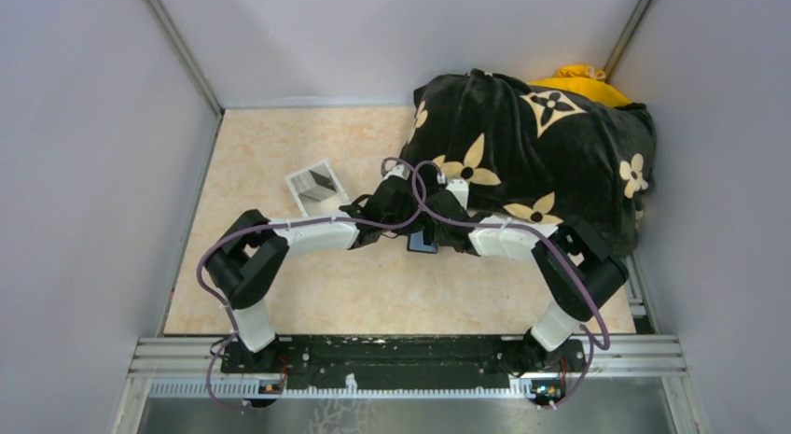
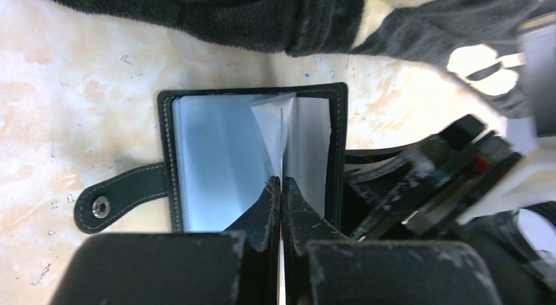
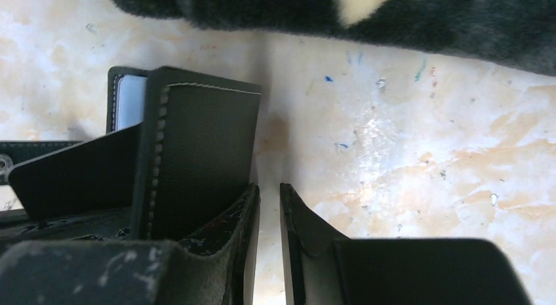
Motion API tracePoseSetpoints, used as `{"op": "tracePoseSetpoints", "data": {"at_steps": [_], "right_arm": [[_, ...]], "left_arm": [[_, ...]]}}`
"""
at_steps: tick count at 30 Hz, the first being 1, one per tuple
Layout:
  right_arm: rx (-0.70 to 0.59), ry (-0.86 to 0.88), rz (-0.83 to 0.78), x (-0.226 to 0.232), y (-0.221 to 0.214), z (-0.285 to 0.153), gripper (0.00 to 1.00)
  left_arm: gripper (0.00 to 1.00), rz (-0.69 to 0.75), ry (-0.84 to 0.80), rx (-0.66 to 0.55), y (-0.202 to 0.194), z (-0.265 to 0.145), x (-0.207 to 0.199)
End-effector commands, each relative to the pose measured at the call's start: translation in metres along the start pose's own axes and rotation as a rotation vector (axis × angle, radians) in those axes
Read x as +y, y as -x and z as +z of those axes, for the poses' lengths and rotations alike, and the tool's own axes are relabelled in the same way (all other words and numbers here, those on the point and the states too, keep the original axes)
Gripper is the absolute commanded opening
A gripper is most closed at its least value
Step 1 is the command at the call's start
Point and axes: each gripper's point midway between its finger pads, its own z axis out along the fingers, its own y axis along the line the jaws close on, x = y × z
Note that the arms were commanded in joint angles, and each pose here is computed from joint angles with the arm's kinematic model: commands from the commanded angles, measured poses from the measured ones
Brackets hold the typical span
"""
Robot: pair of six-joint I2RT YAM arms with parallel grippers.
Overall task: Put the credit cards into the card holder
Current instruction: Open the card holder at the center of the board.
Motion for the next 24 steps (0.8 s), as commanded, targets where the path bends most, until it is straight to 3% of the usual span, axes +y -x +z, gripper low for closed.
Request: {"op": "tracePoseSetpoints", "data": {"at_steps": [1, 15, 24], "right_arm": [[0.079, -0.131, 0.008, -0.038, -0.032, -0.003, 0.2], [0.03, -0.197, 0.068, -0.064, -0.019, -0.012, 0.25], [-0.072, -0.152, 0.061, -0.058, 0.026, -0.047, 0.29]], "left_arm": [[0.0, 0.059, 0.064, 0.029, -0.013, 0.009, 0.005], [0.0, 0.114, 0.091, 0.024, -0.019, 0.016, -0.007], [0.0, 0.117, 0.108, 0.038, -0.026, 0.021, -0.003]]}}
